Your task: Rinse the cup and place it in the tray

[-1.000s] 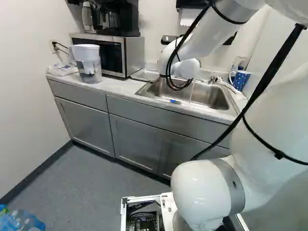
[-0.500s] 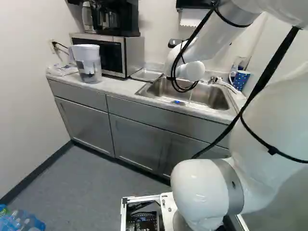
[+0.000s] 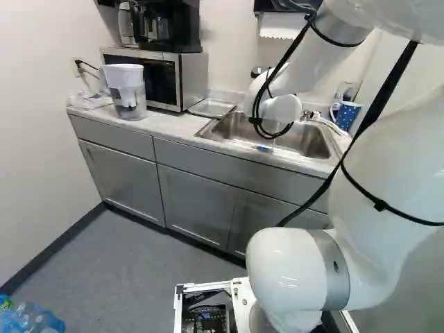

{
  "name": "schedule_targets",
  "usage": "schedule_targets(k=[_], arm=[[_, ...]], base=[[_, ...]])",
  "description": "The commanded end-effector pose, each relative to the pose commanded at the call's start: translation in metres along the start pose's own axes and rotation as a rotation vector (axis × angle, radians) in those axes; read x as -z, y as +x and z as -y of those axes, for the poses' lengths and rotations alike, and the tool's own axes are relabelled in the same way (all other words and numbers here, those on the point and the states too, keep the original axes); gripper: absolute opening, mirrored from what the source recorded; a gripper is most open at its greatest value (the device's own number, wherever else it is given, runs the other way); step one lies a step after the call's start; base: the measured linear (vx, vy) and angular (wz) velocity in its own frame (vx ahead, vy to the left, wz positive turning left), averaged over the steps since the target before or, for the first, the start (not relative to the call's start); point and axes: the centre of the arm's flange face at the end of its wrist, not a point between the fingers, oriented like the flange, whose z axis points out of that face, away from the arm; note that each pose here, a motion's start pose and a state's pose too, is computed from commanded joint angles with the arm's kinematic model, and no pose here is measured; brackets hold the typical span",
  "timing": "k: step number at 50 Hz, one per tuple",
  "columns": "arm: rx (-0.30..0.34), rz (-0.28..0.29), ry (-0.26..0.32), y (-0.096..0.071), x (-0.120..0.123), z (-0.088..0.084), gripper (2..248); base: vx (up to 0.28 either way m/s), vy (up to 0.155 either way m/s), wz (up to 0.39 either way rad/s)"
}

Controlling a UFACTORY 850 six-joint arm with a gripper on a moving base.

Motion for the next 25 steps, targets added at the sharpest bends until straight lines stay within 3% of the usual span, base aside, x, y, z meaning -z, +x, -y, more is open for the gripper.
schedule_targets(k=[25], arm=[[-0.017,0.056,-0.063,-0.029,0.007,-0.029,123]], base=[[0.000,0.000,0.000]])
